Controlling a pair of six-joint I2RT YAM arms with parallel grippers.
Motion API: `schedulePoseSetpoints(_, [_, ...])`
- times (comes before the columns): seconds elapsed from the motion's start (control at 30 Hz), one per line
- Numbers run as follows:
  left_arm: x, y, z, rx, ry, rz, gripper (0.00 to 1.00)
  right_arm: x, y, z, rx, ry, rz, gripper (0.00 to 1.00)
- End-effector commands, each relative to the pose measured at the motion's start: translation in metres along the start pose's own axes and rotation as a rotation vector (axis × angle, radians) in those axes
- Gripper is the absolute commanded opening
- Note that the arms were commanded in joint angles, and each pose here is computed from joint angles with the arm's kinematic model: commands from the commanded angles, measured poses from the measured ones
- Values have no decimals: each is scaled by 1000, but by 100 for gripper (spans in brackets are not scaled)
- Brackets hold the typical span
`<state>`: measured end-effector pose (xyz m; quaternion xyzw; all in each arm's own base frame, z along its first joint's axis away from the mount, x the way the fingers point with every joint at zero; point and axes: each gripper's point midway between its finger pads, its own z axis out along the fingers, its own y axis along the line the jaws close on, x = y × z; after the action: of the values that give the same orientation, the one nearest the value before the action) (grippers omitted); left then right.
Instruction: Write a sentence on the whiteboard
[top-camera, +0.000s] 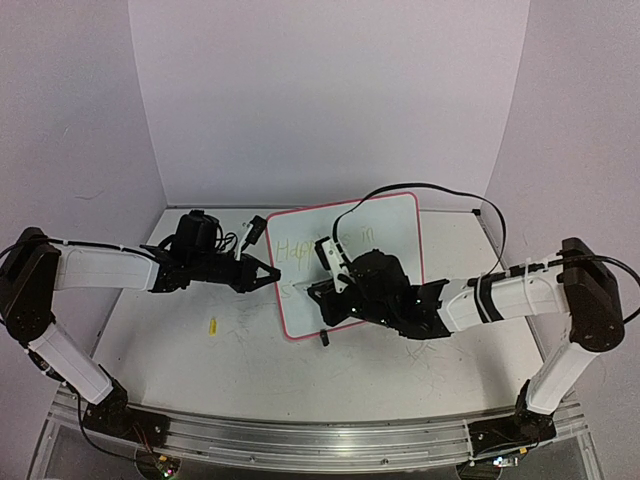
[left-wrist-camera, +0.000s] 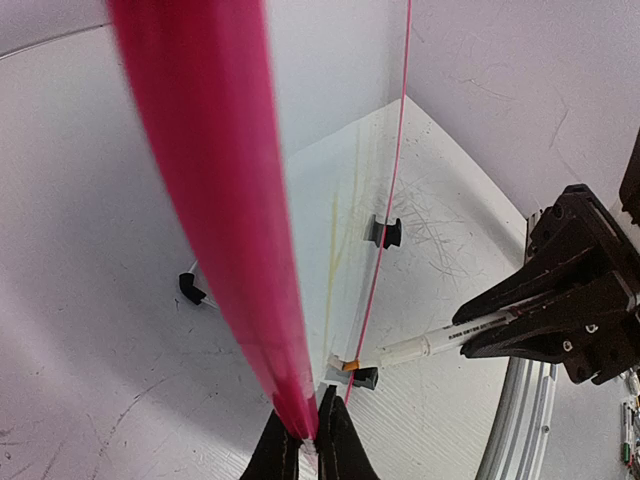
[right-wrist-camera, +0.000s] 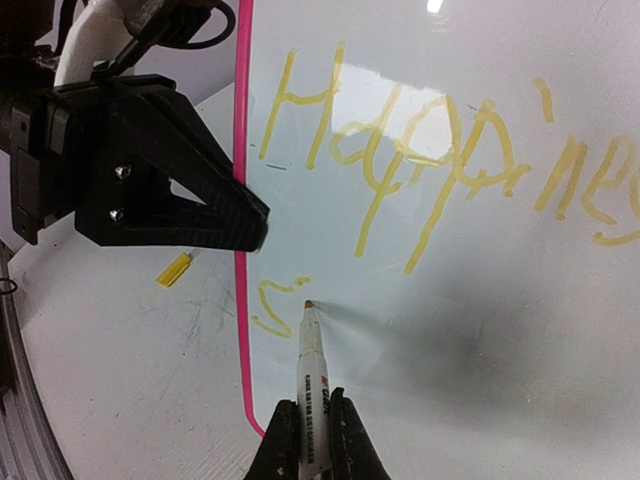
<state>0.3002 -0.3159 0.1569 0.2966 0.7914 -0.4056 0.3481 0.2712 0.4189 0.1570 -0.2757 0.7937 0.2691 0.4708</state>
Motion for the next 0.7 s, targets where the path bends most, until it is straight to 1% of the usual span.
schedulePoseSetpoints(0.0, [-15, 8, -3, -72, -26, 77, 0, -12, -2, 5, 23, -41, 19, 0])
schedulePoseSetpoints(0.27, [-15, 8, -2, -71, -26, 77, 0, -8, -8, 2, 54, -22, 8, 0])
schedulePoseSetpoints(0.67, [-16, 8, -3, -69, -26, 77, 0, 9, -5, -2, 41, 20, 21, 0])
